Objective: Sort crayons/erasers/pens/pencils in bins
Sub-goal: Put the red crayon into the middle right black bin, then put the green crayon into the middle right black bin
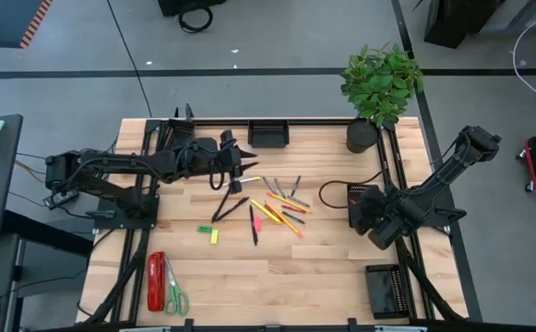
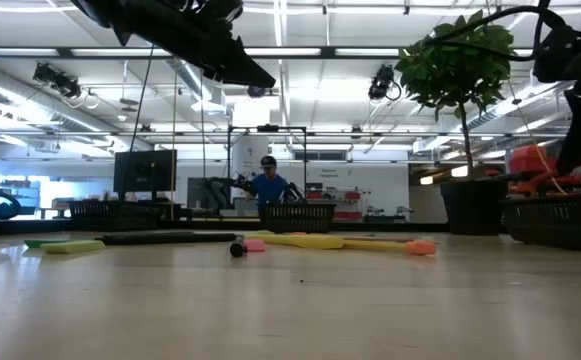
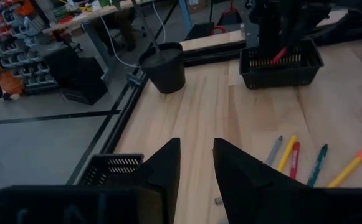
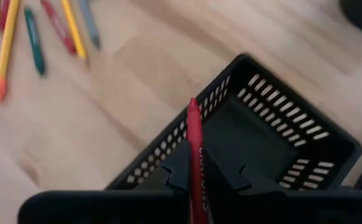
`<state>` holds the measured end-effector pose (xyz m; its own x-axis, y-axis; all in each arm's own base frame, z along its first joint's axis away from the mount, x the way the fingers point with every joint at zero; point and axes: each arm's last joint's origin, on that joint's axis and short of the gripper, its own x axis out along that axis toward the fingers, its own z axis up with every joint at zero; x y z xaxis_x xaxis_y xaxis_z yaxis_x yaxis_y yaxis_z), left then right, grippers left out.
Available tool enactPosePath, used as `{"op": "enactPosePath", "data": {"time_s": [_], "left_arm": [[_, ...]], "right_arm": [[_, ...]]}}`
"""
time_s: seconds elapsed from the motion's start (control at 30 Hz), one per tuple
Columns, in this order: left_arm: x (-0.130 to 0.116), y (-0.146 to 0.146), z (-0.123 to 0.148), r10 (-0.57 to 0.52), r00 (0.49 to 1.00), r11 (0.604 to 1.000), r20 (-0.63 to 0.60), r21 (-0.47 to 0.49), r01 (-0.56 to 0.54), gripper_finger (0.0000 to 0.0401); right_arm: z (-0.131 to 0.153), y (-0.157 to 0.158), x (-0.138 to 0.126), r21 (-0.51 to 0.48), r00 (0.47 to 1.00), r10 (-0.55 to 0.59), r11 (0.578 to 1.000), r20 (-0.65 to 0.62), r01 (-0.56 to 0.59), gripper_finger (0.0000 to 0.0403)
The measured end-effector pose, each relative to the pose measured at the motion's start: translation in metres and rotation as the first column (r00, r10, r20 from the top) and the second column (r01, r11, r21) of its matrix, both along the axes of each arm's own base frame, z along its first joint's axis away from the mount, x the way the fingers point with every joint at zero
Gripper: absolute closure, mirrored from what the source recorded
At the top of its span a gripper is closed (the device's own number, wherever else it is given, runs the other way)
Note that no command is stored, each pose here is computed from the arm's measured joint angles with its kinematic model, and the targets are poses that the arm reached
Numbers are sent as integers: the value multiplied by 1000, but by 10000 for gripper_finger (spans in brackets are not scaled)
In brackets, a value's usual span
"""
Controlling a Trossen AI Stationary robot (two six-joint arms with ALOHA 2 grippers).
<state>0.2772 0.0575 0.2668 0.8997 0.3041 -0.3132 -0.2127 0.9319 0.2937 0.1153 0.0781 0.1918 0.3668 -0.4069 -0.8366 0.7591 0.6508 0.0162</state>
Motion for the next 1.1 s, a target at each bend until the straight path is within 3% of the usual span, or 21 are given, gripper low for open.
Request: {"op": "enactPosePath", "data": {"time_s": [0.3,0.57,0.7,0.97,1.03,1.1], "left_arm": [[1,-9,-1,-32,999,999,-11,-2,32,297],[2,-11,0,-38,999,999,-2,1,38,299],[2,-11,0,-39,999,999,0,2,39,300],[2,-11,0,-42,999,999,-1,12,42,303],[2,-11,1,-42,999,999,2,13,42,302],[2,-11,1,-42,999,999,5,13,42,301]], "right_arm": [[-2,4,-1,88,977,162,985,-140,-151,363],[-2,4,-1,88,980,150,986,-133,-139,361],[-2,4,-1,87,982,139,988,-124,-129,337],[-1,3,1,58,998,48,997,-49,-45,242],[0,3,3,47,999,-20,999,29,19,229],[3,6,10,51,981,-66,997,184,57,224]]}}
